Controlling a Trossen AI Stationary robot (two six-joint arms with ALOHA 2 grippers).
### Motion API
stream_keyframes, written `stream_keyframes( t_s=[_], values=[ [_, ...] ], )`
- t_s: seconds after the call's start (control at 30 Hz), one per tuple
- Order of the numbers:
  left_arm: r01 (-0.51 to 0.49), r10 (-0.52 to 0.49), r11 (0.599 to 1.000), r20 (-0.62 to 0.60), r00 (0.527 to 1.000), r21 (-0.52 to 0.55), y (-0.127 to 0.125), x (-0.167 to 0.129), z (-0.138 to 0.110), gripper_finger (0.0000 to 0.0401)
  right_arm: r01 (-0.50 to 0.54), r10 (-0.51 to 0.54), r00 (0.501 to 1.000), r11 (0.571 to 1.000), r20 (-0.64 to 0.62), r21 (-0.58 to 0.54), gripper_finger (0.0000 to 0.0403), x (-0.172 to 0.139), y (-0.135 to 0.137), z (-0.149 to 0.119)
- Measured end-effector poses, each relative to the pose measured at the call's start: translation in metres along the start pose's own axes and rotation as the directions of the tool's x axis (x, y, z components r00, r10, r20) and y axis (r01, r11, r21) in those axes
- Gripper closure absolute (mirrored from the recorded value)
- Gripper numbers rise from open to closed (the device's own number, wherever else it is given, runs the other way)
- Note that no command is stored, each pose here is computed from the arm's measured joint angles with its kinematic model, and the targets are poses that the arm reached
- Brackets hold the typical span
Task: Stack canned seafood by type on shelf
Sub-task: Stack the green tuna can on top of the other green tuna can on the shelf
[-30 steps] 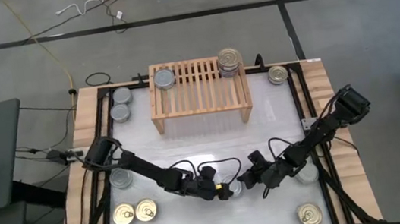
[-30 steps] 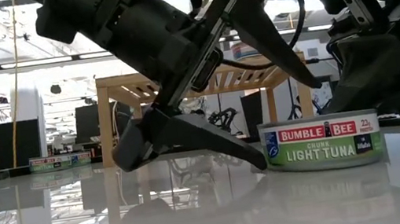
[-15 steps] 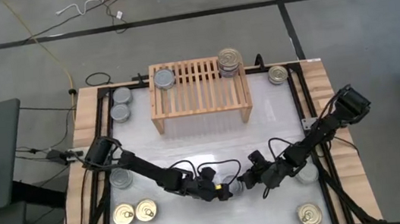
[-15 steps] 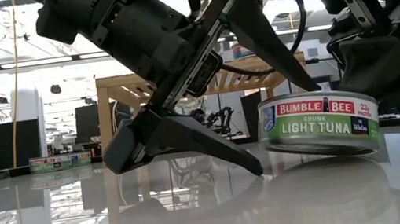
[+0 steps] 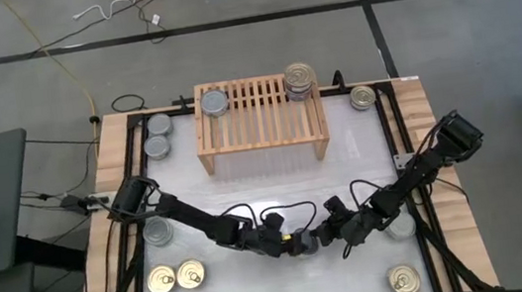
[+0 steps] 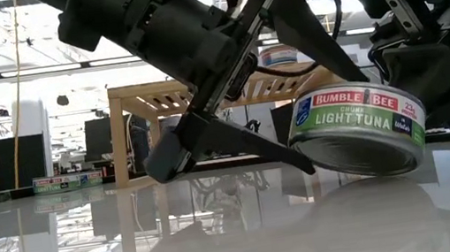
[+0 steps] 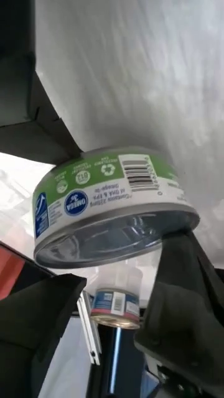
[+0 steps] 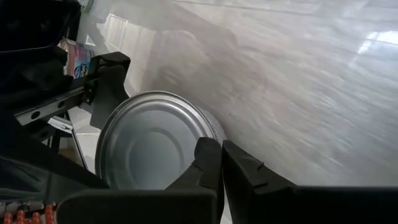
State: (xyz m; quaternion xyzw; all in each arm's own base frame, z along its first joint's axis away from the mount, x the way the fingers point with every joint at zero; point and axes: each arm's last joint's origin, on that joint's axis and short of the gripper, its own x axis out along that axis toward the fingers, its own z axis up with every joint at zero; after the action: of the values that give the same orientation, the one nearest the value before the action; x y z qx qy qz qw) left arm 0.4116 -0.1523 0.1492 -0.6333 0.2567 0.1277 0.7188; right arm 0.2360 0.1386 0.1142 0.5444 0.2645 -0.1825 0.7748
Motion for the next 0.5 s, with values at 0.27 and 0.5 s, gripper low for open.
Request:
stream_keyframes(
  t_s=[0.27, 0.5],
  values=[
    [-0.018, 0.018, 1.000, -0.041, 0.999, -0.003, 0.0016, 0.0001, -0.0001, 0.0213, -0.006, 0.006, 1.000, 1.000, 0.000, -0.002, 0.0366, -0.0001, 0.0006, -0.0001],
    [-0.038, 0.039, 0.999, -0.077, 0.996, 0.018, 0.0028, -0.0005, 0.0004, 0.0263, -0.053, 0.052, 0.999, 0.998, -0.010, -0.035, 0.0346, -0.0008, 0.0055, -0.0004]
  ],
)
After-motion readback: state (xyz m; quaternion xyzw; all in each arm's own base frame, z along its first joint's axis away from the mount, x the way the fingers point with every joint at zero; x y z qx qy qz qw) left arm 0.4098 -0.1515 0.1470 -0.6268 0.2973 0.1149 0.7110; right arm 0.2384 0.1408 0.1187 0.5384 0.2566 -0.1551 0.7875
